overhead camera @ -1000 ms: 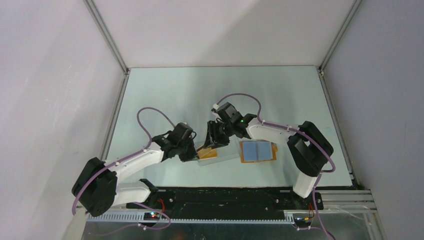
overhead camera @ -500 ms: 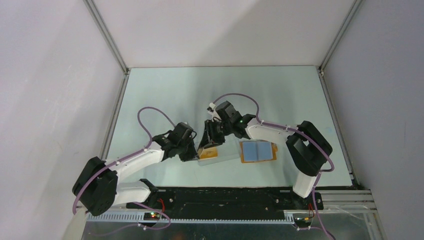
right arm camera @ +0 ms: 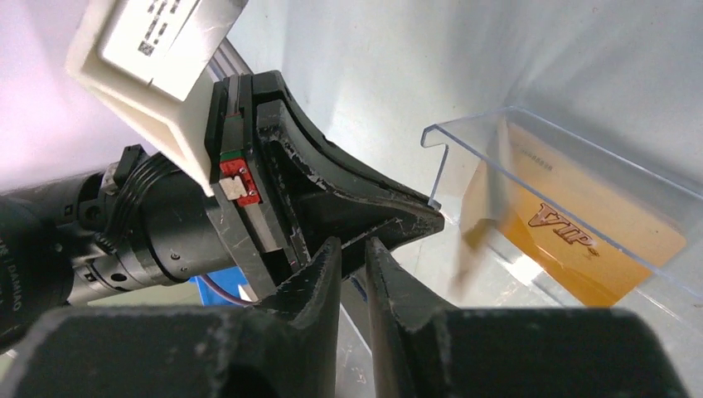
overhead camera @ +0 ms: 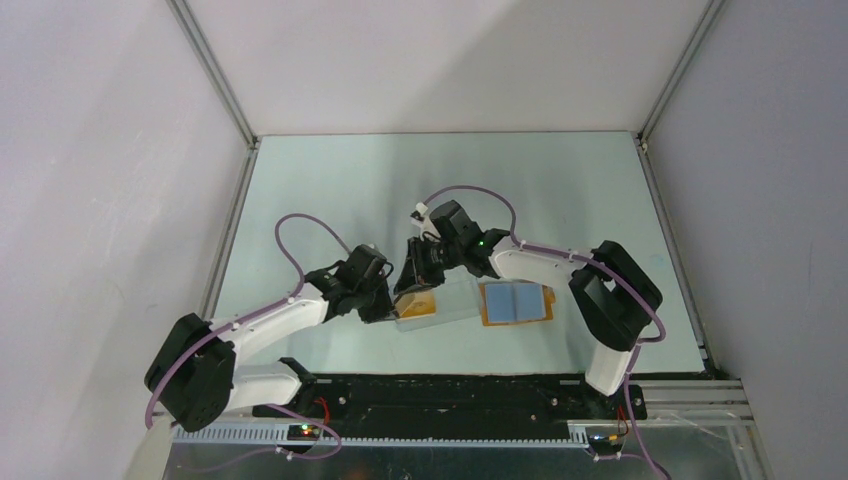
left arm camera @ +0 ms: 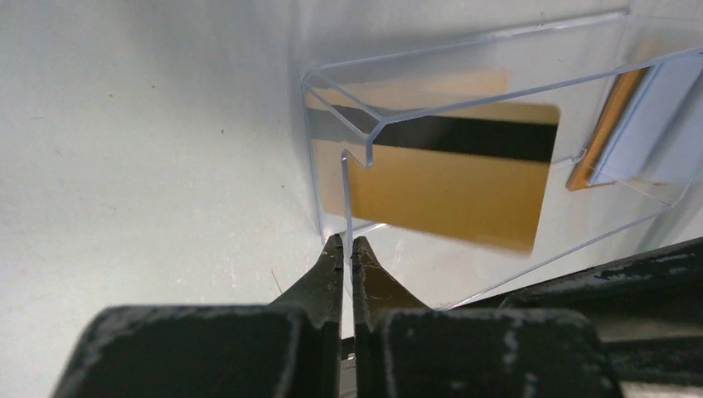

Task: Put the credit cards into the card holder
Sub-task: Pick up the credit card from the storage box.

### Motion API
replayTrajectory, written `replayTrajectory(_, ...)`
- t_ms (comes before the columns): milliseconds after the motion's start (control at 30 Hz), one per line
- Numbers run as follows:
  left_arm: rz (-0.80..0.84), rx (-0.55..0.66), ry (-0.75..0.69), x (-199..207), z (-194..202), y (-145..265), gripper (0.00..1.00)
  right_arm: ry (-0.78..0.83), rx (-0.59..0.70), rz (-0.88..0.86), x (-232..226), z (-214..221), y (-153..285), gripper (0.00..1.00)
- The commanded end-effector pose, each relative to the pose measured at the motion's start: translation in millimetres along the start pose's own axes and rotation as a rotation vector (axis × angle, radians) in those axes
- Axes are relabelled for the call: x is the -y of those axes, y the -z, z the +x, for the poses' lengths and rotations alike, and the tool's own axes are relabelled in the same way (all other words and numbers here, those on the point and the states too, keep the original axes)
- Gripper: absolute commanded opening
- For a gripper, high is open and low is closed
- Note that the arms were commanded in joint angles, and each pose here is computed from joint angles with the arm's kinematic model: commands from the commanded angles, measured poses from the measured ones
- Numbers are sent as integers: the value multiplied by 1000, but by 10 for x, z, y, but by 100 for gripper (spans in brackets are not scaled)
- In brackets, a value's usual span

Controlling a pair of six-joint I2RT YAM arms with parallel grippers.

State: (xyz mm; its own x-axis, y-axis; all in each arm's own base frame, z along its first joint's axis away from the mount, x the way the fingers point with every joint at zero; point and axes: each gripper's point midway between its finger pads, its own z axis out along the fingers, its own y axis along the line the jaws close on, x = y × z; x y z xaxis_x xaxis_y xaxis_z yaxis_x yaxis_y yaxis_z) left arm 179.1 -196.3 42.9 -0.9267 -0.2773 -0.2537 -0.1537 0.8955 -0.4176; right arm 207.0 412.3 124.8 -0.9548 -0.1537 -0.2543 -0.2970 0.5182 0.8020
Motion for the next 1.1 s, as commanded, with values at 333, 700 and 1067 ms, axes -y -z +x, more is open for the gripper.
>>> replayTrajectory(333,-41,1,-33,-88,-5,-37,0,19,83,235,389,-100,93,32)
replayTrajectory(700,-44,-3,-34,-92,0,-45,0,-35,68,585,1206,-23,451,56)
replayTrajectory(1067,-20,28,-45,-35,-60,21,9,-79,13,564,1353,50,285,42)
